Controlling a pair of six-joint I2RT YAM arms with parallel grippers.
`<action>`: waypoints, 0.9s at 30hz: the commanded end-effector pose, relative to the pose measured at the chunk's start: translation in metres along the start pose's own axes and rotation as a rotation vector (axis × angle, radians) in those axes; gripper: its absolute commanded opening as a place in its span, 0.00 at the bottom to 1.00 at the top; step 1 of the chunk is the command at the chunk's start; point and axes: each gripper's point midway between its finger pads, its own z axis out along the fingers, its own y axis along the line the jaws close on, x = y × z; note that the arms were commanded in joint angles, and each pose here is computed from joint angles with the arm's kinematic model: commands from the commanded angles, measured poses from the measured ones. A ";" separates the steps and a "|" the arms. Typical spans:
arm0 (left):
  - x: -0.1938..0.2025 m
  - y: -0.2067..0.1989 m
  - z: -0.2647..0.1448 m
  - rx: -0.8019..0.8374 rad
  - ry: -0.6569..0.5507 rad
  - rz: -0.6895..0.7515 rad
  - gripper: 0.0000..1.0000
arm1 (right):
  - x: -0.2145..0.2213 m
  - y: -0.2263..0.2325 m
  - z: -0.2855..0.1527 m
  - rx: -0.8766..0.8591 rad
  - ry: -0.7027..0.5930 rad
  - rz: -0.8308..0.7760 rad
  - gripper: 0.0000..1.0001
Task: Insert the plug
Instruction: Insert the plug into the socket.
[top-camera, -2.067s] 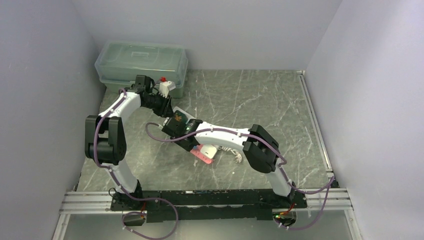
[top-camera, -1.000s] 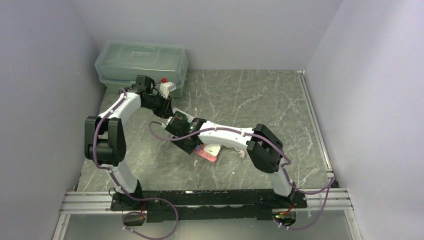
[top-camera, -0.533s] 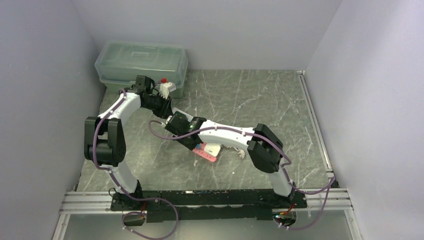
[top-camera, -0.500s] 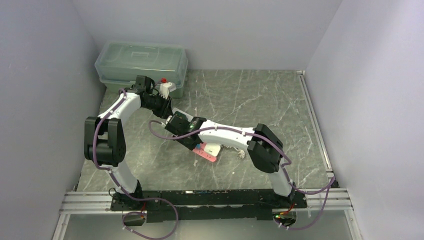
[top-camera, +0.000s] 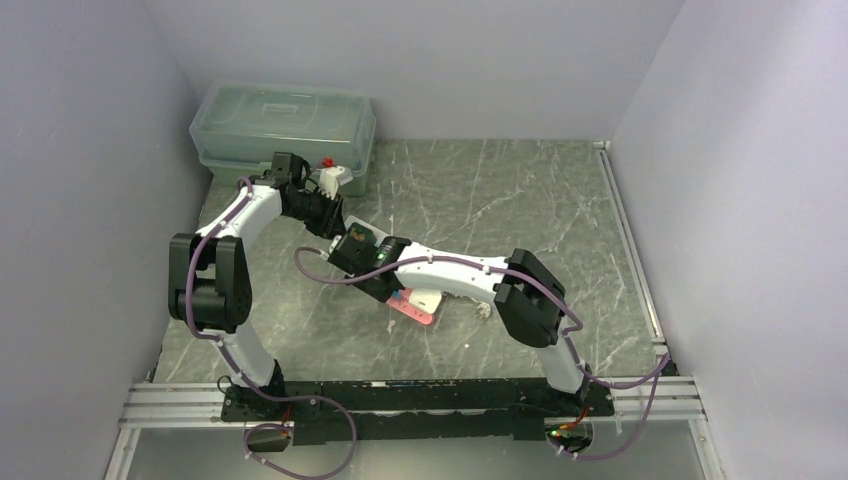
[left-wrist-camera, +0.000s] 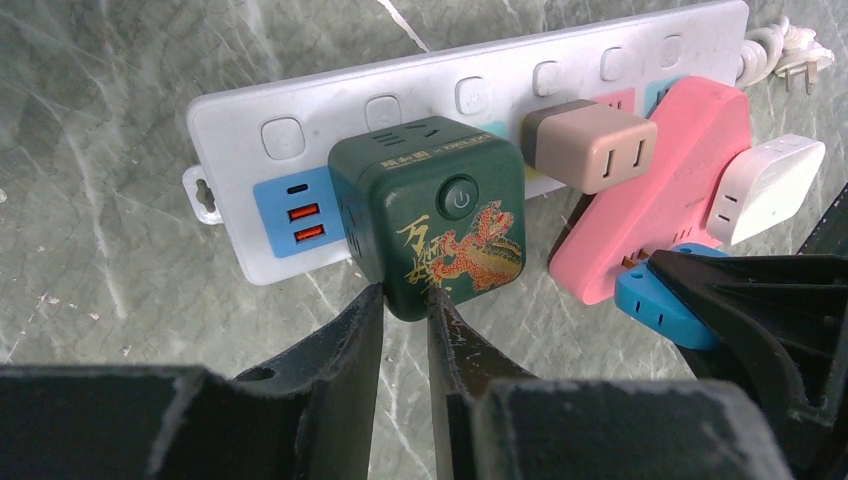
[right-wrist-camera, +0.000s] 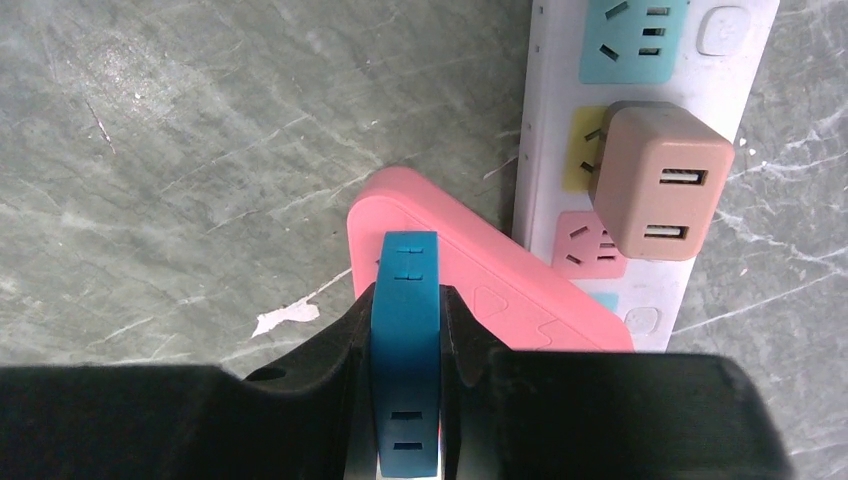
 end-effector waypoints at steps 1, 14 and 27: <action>0.006 -0.004 -0.003 0.002 0.019 0.010 0.27 | 0.001 -0.003 -0.010 0.011 -0.004 -0.060 0.00; 0.006 -0.004 -0.003 0.007 0.017 0.004 0.27 | 0.009 -0.002 0.002 0.010 0.010 -0.108 0.00; 0.012 -0.005 0.002 0.032 0.028 0.000 0.24 | 0.013 -0.014 0.009 0.014 0.018 -0.113 0.00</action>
